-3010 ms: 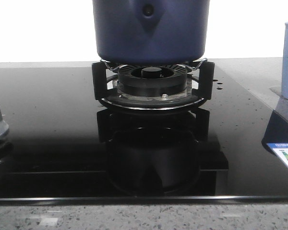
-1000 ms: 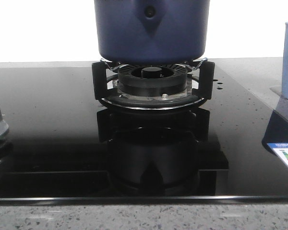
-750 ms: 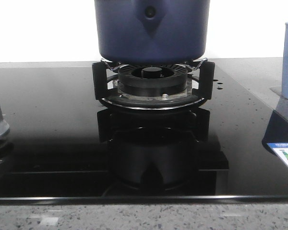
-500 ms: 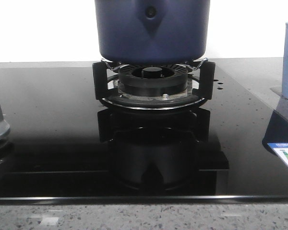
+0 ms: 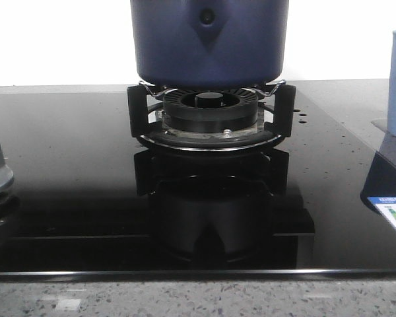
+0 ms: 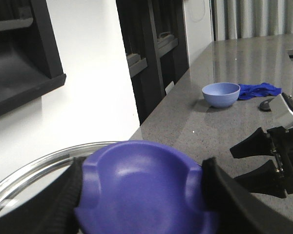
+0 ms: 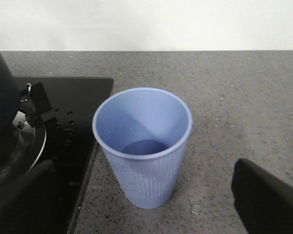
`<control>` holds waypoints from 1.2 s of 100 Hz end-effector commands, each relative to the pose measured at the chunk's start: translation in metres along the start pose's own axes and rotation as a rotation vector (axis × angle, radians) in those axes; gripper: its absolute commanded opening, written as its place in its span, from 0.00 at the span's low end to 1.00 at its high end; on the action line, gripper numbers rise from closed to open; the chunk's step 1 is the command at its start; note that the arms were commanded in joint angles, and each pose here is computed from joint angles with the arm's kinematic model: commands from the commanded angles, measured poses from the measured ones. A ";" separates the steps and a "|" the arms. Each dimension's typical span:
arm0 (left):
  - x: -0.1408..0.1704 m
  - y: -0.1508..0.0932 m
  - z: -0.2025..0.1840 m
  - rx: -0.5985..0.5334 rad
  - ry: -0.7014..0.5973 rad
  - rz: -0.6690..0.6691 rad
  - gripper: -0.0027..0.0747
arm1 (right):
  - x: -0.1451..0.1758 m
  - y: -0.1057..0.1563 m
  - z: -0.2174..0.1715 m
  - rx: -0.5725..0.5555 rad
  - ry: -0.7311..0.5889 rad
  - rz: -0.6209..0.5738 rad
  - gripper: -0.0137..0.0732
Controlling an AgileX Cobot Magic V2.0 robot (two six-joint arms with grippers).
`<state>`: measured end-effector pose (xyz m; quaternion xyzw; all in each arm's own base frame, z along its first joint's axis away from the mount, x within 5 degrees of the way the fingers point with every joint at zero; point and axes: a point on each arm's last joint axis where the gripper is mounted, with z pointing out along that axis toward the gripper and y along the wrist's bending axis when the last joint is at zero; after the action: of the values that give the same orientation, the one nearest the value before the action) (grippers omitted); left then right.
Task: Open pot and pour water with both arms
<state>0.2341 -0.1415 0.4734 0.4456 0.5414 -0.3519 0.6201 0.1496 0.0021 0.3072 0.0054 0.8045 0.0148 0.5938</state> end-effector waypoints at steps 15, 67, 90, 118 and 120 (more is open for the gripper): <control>-0.026 -0.007 -0.009 -0.014 -0.102 -0.010 0.40 | 0.007 0.004 0.013 -0.025 -0.214 -0.055 0.91; -0.026 -0.008 -0.009 -0.010 -0.100 -0.008 0.40 | 0.030 0.005 0.067 -0.026 -0.227 -0.062 0.91; -0.026 -0.008 -0.009 -0.008 -0.100 -0.010 0.40 | 0.035 0.005 0.085 -0.026 -0.275 -0.061 0.91; -0.025 -0.010 -0.009 0.011 -0.099 -0.015 0.40 | 0.043 0.001 0.106 0.018 -0.337 -0.008 0.90; -0.025 -0.010 -0.009 0.013 -0.099 -0.015 0.40 | 0.044 0.000 0.107 0.022 -0.338 -0.005 0.89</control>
<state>0.2331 -0.1418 0.4719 0.4515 0.5441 -0.3536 0.6124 0.2330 0.0072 0.2184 0.0007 0.7443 0.0068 0.6679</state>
